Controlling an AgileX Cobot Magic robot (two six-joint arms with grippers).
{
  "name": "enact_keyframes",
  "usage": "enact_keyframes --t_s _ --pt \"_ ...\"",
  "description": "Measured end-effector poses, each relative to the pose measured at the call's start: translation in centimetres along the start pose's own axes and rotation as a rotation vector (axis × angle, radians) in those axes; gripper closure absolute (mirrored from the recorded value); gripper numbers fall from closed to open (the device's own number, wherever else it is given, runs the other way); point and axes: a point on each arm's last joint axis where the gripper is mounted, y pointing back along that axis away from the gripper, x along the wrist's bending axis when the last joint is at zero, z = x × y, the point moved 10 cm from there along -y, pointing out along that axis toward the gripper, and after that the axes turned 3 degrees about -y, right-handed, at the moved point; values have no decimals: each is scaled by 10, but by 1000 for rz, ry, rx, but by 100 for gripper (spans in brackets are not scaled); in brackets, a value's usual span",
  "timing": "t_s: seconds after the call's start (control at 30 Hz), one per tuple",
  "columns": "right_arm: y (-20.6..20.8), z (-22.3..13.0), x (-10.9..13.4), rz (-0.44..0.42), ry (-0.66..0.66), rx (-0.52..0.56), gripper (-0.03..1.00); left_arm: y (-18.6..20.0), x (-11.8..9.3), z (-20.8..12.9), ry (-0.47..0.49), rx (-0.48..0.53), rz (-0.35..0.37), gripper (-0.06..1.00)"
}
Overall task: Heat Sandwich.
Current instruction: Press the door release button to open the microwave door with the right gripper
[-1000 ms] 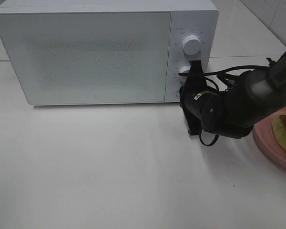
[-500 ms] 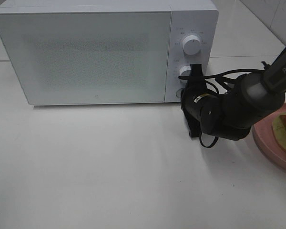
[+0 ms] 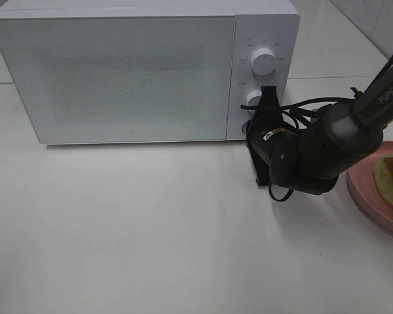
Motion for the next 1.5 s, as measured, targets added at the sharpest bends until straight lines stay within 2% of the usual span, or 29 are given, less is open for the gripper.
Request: enact_keyframes --t_s 0.27,0.63,1.5 --pt "-8 0 0 23 -30 -36 94 0 0 0 0 0 0 -5" --pt "-18 -3 -4 -28 -29 -60 94 0 0 0 0 0 0 -5" --pt "-19 -4 -4 -42 -34 -66 94 0 0 0 0 0 0 -5"
